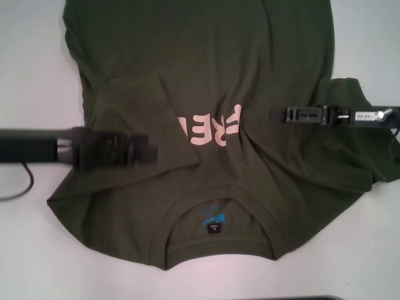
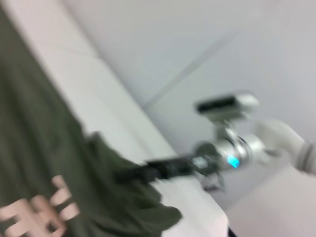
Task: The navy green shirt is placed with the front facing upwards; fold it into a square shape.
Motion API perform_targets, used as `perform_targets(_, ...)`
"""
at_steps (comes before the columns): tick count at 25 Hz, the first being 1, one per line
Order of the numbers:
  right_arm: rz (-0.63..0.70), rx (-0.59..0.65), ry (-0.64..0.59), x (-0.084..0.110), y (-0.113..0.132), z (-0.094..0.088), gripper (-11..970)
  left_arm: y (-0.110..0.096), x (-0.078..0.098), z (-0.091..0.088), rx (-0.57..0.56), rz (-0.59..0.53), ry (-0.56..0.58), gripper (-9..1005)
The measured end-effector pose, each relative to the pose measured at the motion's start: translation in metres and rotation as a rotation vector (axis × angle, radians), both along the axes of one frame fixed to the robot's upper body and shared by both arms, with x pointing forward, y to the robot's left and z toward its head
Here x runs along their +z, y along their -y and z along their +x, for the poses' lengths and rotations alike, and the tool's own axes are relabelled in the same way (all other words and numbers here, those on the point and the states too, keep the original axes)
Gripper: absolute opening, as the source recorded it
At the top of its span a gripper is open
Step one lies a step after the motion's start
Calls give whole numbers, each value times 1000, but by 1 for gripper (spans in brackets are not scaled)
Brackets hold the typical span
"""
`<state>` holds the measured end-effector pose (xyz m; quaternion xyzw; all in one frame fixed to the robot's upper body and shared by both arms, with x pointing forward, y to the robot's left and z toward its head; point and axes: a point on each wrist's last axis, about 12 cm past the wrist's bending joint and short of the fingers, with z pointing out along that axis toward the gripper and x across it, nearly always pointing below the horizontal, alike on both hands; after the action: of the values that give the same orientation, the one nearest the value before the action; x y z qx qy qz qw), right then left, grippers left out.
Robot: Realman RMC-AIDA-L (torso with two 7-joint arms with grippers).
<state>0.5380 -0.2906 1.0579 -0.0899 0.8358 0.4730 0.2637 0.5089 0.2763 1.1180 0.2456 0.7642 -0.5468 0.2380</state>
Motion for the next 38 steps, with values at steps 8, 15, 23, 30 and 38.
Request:
perform_targets(8,16,-17,27,3,6,0,728,-4,-33,-46,-67,-44,269,621)
perform_targets(15,-19,26,-4,-2,10,-9,728,-12,-45,-56,-32,-50,312,626)
perform_targets(23,-69,64,-213,20,56,-25,729,-27,-39,-51,57,-52,214,620)
perform_targets(30,-148,-81,-340,49,102,-22,729,-30,-34,-44,75,-58,141,618)
perform_targets(38,-235,-220,-334,56,125,-16,729,-31,-33,-43,91,-69,121,613)
